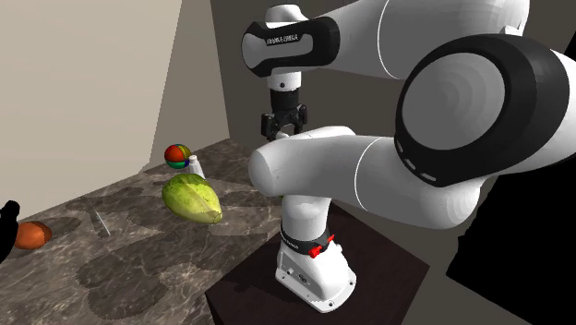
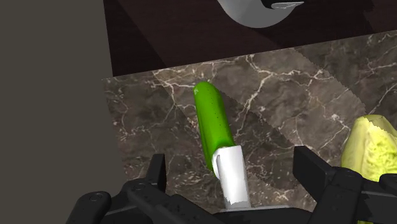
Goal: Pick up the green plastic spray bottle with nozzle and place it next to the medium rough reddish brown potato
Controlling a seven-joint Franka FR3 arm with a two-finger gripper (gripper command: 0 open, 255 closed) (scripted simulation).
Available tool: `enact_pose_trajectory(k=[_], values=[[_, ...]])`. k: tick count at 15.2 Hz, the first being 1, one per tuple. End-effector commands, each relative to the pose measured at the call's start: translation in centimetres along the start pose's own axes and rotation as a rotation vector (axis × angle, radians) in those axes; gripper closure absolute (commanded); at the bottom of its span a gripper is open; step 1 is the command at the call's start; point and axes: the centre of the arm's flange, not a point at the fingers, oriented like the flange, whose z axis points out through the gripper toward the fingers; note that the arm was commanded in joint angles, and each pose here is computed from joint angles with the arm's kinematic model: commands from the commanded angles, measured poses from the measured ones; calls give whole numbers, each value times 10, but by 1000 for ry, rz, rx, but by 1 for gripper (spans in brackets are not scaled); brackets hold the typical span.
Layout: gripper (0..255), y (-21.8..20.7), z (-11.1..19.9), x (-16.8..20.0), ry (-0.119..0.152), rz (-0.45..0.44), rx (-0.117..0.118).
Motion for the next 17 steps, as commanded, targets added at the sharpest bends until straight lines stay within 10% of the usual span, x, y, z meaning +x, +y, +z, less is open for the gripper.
enact_pose_trajectory(k=[1, 2, 3, 17], values=[[0, 0, 0, 0, 0, 0, 0], [0, 0, 0, 0, 0, 0, 0], [255, 0, 0, 0, 0, 0, 0], [255, 0, -26, -1, 0, 0, 0]])
